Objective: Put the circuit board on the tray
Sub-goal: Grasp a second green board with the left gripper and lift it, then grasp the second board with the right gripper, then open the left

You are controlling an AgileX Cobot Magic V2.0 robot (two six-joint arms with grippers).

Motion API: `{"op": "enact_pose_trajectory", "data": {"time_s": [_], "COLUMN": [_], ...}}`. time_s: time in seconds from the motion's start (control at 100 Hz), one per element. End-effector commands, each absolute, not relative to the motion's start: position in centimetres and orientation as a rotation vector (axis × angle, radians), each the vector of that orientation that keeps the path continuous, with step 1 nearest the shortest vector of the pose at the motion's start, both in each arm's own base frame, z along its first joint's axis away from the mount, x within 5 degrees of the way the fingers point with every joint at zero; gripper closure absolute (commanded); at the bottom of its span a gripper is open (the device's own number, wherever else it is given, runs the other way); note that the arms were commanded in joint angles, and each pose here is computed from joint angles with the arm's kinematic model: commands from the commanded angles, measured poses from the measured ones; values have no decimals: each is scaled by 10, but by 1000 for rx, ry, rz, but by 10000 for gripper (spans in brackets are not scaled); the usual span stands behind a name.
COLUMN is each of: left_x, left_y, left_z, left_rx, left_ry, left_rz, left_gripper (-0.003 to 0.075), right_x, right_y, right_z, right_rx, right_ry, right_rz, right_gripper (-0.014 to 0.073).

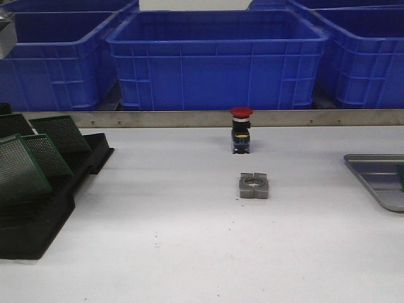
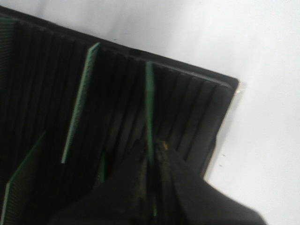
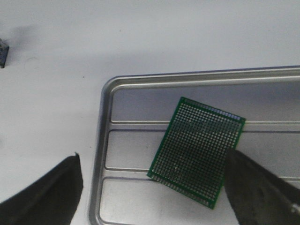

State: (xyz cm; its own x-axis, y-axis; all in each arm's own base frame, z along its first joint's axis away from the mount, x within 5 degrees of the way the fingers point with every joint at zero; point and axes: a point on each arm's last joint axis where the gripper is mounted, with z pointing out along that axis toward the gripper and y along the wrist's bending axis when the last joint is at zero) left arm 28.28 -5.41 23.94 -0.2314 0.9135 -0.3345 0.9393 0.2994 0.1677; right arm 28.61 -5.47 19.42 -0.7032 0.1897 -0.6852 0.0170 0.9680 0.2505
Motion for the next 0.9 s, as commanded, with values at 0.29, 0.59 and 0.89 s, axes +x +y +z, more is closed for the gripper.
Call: {"op": "enact_pose_trajectory", "data": {"time_s": [0.29,0.59,0.89], "left_x": [280,265,239], "left_y": [-85,-145,-192], "left_z": [319,349,353], "left_rx": [1518,1499,1599], "left_ry": [2052,1678,1560], "left_rz": [-556,-874,-961], "left_gripper": [737,737,737], "right_x": [263,233,215], "right_y": [-25,20,83], "right_z": [278,303,305], "right_rx": [-270,-804,-1093], "right_ry": [2056,1821,1702], "right_rz": [411,629,854], "right_gripper": [-34,-34,-3]}}
